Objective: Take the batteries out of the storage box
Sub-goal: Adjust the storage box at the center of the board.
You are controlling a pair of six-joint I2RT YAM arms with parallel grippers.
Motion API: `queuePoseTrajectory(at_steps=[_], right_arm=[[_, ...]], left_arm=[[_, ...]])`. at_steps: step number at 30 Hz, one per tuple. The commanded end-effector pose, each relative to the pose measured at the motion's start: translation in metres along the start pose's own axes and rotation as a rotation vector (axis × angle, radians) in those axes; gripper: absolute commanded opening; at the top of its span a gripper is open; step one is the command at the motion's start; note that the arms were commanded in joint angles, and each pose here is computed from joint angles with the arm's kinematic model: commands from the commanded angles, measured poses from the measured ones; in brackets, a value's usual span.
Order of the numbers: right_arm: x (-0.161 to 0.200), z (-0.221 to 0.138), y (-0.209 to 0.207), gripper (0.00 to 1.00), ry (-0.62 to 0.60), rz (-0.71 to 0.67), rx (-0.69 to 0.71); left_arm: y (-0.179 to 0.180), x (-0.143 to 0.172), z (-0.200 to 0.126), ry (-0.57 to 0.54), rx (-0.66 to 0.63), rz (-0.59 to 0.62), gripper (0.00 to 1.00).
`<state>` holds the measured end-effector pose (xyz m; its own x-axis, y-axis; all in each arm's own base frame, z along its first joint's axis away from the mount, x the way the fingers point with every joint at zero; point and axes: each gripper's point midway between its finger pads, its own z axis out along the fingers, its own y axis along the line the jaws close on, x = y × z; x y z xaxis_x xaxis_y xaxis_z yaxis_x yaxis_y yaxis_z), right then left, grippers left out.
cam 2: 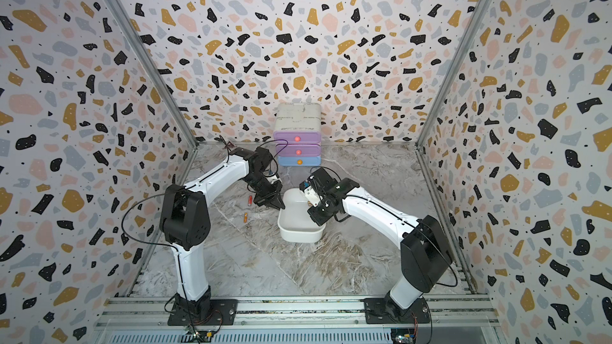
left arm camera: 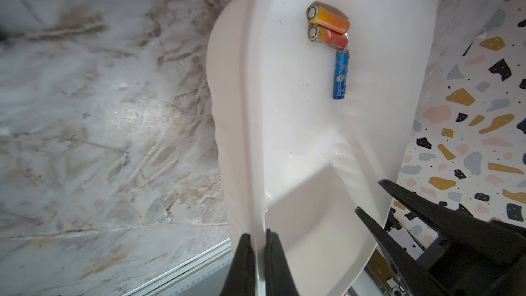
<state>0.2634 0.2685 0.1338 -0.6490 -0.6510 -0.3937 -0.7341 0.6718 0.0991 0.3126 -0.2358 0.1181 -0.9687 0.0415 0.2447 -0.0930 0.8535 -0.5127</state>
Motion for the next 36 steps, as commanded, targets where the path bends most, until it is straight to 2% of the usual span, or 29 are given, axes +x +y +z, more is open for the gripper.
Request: queuePoseTrajectory(at_steps=[1, 11, 17, 20, 25, 30, 36], right_arm=[[-0.005, -0.012, -0.004, 0.37, -0.02, 0.006, 0.026], [-0.006, -0.016, -0.013, 0.37, -0.014, -0.006, 0.081], [0.0, -0.011, -0.018, 0.37, 0.011, -0.013, 0.106], [0.003, -0.006, -0.022, 0.37, 0.026, -0.012, 0.123], [-0.003, -0.003, -0.022, 0.37, 0.021, -0.004, 0.116], [-0.006, 0.001, -0.022, 0.38, 0.017, -0.009, 0.116], [-0.026, 0.001, -0.022, 0.4, 0.032, -0.024, 0.108]], left_arm=[[0.012, -0.013, 0.003, -0.078, -0.083, 0.029, 0.0], [0.03, -0.045, 0.038, -0.162, -0.137, 0.003, 0.0], [0.037, -0.052, 0.033, -0.172, -0.228, 0.031, 0.0], [0.033, -0.051, 0.031, -0.167, -0.219, 0.032, 0.0], [0.03, -0.048, 0.026, -0.168, -0.252, 0.056, 0.18], [0.025, -0.041, 0.022, -0.146, -0.236, 0.052, 0.19], [0.008, -0.038, -0.007, -0.212, -0.222, 0.083, 0.24]])
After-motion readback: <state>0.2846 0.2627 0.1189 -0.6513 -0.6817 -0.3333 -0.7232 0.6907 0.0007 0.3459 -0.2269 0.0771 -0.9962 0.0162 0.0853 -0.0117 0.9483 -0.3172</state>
